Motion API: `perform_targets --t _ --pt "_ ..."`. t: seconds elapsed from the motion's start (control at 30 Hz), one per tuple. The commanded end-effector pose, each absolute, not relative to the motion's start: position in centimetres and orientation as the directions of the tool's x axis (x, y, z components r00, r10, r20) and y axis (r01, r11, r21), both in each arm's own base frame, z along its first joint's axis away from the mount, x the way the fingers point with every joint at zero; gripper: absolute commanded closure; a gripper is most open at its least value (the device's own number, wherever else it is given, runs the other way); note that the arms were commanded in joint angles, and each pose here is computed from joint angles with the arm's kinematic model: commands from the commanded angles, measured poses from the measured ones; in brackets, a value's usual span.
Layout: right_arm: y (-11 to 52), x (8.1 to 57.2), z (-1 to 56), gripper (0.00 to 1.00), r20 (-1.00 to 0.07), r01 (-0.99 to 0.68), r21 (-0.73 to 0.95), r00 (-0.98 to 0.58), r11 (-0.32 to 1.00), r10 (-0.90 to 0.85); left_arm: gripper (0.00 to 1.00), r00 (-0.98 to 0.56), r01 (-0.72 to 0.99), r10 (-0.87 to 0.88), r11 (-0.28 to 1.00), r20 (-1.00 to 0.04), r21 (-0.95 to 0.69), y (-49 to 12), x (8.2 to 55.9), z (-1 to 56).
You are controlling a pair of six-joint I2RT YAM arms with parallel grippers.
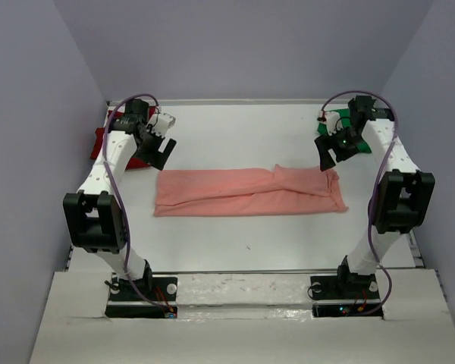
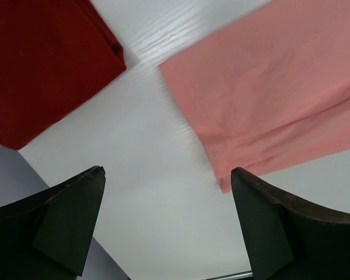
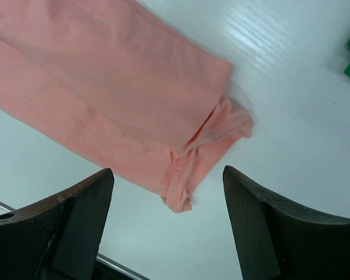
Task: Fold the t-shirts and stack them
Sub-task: Fold the other side of the tshirt into a rectangle
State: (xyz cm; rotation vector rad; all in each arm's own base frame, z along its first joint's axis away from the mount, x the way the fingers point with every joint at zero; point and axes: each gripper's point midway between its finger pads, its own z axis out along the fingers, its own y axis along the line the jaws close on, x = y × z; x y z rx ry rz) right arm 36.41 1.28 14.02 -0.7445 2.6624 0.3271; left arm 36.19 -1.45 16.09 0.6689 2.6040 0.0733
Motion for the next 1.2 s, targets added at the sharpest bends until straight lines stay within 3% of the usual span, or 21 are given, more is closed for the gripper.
perform_targets --t 0.0,0.27,0.6,0.73,0.8,0.83,1.17 --pt "2.1 40.5 13.8 0.21 -0.473 -0.535 0.154 -0.778 0.831 -0.413 0.01 -0.781 0.484 0.427 0.875 -0.456 -0.011 -4.6 37.0 15.2" --pt "2.3 44.9 9.2 0.24 -0.444 -0.533 0.212 -0.799 0.819 -0.405 0.01 -0.790 0.497 0.404 0.862 -0.460 -0.096 -6.5 37.9 13.3" --pt "2.1 46.5 6.5 0.26 -0.412 -0.543 0.232 -0.807 0.807 -0.424 0.01 -0.816 0.481 0.406 0.872 -0.411 -0.094 -6.2 37.6 11.8" --pt "2.1 46.1 6.3 0.34 -0.399 -0.542 0.237 -0.811 0.806 -0.428 0.01 -0.819 0.477 0.404 0.874 -0.407 -0.093 -6.4 37.9 11.9" --pt "2.2 45.6 6.4 0.48 -0.399 -0.548 0.244 -0.809 0.800 -0.432 0.01 -0.818 0.479 0.403 0.873 -0.411 -0.097 -6.6 38.0 12.0" --pt "2.3 45.5 6.4 0.49 -0.397 -0.548 0.247 -0.810 0.799 -0.432 0.01 -0.818 0.479 0.403 0.873 -0.411 -0.098 -6.6 38.0 12.1" --pt "1.8 43.0 4.3 0.37 -0.342 -0.537 0.250 -0.827 0.806 -0.446 0.01 -0.821 0.482 0.415 0.872 -0.392 -0.086 -6.7 37.0 11.2"
